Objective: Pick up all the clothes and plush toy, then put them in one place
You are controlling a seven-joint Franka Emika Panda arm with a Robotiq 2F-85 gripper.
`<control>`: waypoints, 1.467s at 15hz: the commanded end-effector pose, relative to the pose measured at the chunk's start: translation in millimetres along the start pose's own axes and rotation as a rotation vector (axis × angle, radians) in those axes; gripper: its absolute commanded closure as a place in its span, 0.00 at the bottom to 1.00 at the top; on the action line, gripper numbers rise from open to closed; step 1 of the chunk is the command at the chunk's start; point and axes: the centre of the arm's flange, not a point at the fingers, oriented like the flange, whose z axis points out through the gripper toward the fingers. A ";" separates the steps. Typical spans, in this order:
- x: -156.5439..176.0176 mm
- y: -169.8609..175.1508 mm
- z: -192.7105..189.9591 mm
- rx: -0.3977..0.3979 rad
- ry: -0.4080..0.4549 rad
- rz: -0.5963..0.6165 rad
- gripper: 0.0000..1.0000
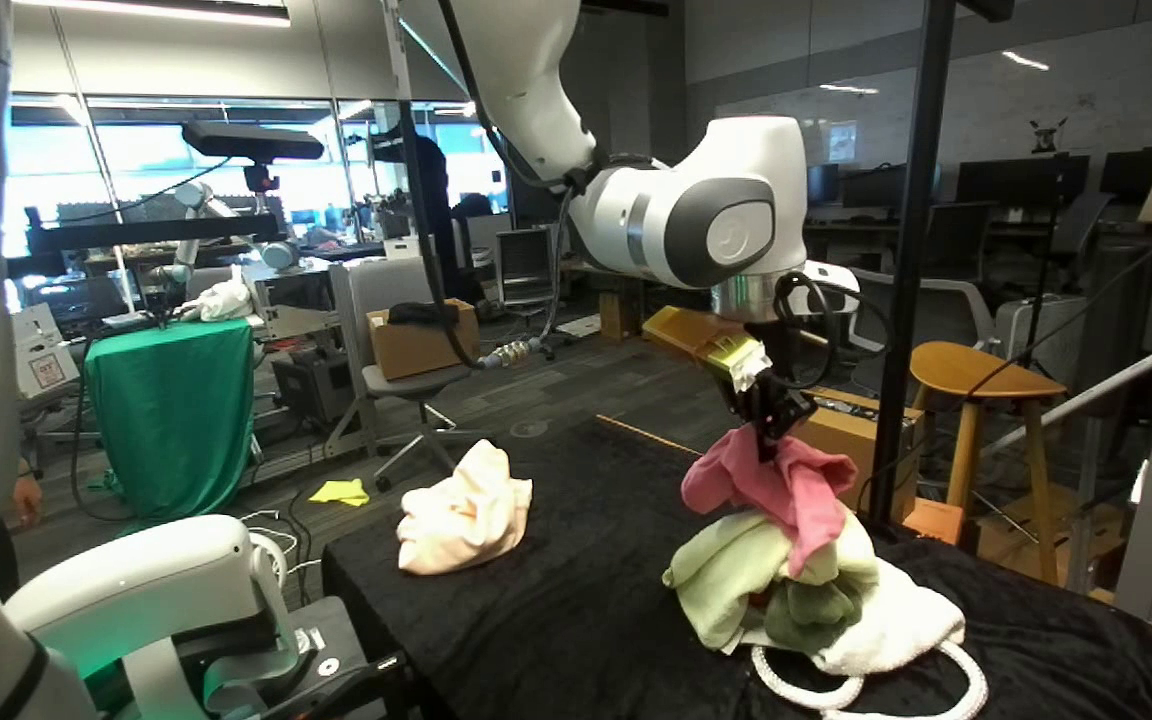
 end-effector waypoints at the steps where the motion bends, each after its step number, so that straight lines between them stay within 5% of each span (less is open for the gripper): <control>1: 14.4 4.2 8.2 -0.015 -0.020 0.020 0.90; 11: -6.2 19.2 86.4 -0.029 -0.149 0.039 0.90; 17: -10.3 19.5 97.6 -0.028 -0.168 0.037 0.90; 18: -11.5 19.0 94.5 -0.031 -0.166 0.035 0.66; 22: -18.2 16.9 75.5 -0.042 -0.144 0.025 0.41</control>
